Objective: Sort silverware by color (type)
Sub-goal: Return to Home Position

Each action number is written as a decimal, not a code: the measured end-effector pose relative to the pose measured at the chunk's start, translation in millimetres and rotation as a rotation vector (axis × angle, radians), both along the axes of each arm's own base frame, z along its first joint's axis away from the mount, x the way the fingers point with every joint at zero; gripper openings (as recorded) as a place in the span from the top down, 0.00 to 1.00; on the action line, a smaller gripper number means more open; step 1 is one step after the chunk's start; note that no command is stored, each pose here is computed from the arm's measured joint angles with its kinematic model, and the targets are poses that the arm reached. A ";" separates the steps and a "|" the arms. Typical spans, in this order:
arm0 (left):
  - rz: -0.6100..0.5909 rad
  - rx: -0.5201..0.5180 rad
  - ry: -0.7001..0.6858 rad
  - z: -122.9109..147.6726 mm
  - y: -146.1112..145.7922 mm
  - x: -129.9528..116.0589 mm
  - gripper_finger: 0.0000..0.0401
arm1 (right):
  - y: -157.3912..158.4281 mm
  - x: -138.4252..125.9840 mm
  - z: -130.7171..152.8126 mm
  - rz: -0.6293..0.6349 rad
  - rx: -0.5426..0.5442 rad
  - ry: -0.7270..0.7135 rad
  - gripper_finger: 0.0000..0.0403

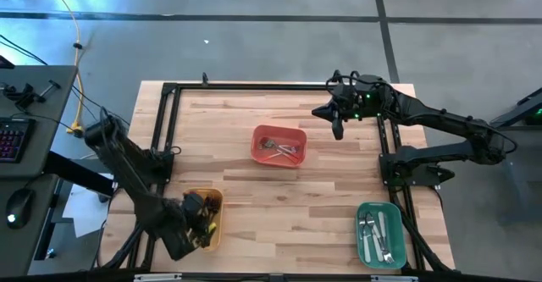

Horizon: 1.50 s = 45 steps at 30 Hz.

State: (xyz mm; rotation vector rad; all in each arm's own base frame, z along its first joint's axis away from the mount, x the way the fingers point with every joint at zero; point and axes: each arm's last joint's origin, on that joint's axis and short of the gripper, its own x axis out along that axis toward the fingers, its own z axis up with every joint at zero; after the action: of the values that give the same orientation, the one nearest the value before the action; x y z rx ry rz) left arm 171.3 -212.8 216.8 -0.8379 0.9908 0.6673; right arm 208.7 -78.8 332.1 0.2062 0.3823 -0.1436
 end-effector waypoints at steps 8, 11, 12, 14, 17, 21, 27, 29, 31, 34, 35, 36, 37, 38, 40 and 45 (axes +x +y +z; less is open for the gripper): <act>-0.252 0.300 -0.355 67.2 52.7 4.1 0.99 | 0.5 5.2 -15.7 0.150 -0.086 -0.098 1.00; -0.343 0.363 -0.409 85.1 74.3 9.8 1.00 | 0.9 7.4 -35.6 0.150 -0.074 -0.164 1.00; -0.365 0.357 -0.449 89.2 81.2 13.3 1.00 | 1.0 7.4 -43.4 0.145 -0.066 -0.187 1.00; -0.413 0.339 -0.542 91.7 96.0 19.1 1.00 | 1.4 6.5 -55.0 0.133 -0.052 -0.245 1.00; -0.463 0.331 -0.682 84.9 118.5 28.5 1.00 | 3.7 3.2 -70.3 0.112 -0.043 -0.296 1.00; -0.523 0.391 -0.803 64.5 151.5 37.0 1.00 | 8.3 -5.1 -82.0 0.072 -0.068 -0.312 1.00; -0.536 0.485 -0.890 31.1 204.4 41.2 1.00 | 13.3 -31.2 -101.3 -0.034 -0.094 -0.308 1.00; -0.528 0.533 -0.906 25.3 217.7 39.5 1.00 | 16.3 -40.6 -108.1 -0.067 -0.104 -0.311 1.00; -0.534 0.563 -0.898 20.4 226.9 36.8 1.00 | 20.5 -51.3 -115.3 -0.086 -0.104 -0.327 1.00; -0.538 0.616 -0.904 20.3 235.0 29.1 1.00 | 26.1 -66.5 -127.6 -0.104 -0.101 -0.351 1.00; -0.537 0.629 -0.904 19.0 235.9 26.0 1.00 | 27.9 -71.0 -131.2 -0.108 -0.101 -0.361 1.00; -0.537 0.635 -0.898 16.1 236.5 22.4 1.00 | 29.6 -75.4 -134.1 -0.113 -0.097 -0.378 1.00; -0.534 0.641 -0.889 13.2 237.2 18.2 1.00 | 31.2 -79.5 -136.5 -0.113 -0.098 -0.393 1.00; -0.526 0.653 -0.891 12.0 237.7 14.4 1.00 | 32.9 -83.6 -139.2 -0.115 -0.095 -0.402 1.00; -0.495 0.692 -0.909 11.6 238.9 5.8 1.00 | 35.7 -90.9 -144.0 -0.122 -0.085 -0.414 1.00; -0.439 0.732 -0.940 -3.7 241.3 -16.9 1.00 | 40.7 -106.6 -146.9 -0.166 -0.089 -0.417 1.00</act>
State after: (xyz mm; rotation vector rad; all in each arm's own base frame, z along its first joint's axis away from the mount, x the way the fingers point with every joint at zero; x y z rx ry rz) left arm 154.4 28.6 213.1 -0.1896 0.0230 0.1591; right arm 102.0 -38.1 185.3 0.1742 -0.0567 -0.2751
